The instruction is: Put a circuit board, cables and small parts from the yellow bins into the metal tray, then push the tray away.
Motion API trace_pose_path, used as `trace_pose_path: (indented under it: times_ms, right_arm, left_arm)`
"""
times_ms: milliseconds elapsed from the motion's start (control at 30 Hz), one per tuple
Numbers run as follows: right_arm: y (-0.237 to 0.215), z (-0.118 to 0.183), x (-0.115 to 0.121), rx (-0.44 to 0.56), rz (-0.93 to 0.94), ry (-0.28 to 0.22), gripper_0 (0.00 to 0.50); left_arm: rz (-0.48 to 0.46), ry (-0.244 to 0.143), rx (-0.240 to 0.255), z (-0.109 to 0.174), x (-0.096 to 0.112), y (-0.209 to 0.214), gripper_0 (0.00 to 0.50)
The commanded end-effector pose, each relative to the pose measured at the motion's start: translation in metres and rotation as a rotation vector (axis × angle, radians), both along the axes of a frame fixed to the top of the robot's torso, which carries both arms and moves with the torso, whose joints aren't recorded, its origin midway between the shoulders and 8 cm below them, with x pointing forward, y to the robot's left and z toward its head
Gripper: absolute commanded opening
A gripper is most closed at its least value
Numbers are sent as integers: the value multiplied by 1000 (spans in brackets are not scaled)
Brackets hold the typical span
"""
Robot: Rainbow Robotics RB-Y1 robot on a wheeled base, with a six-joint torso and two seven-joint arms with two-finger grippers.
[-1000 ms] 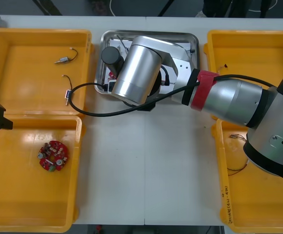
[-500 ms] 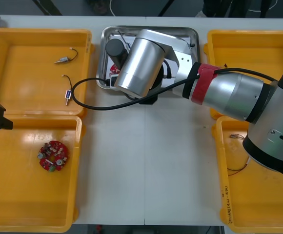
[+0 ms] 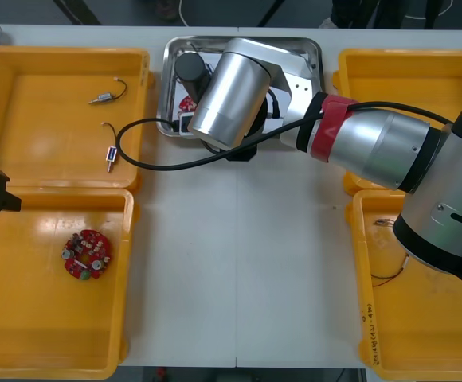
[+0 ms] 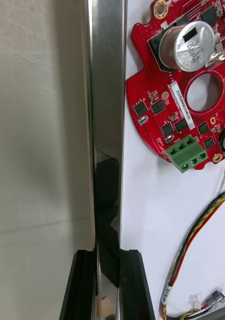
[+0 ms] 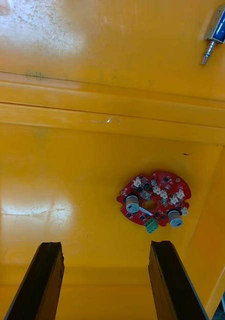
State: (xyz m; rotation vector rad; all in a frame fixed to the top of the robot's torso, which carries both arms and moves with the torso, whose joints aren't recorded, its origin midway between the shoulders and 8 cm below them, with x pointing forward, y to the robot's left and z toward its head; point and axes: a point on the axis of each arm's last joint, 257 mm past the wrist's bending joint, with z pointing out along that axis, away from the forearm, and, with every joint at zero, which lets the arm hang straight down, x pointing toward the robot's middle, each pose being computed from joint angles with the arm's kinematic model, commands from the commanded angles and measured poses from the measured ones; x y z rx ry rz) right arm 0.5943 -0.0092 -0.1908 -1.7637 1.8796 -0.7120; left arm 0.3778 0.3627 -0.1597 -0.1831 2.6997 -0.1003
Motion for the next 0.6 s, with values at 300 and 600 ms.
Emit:
trace_pose_path:
  times_ms: [300, 600]
  right_arm:
    - [30, 36, 16, 8, 81, -67, 0]
    - [27, 36, 19, 5, 77, -73, 477]
  left_arm:
    - [-71, -25, 85, 15, -4, 15, 500]
    - [-71, -25, 85, 15, -4, 15, 500]
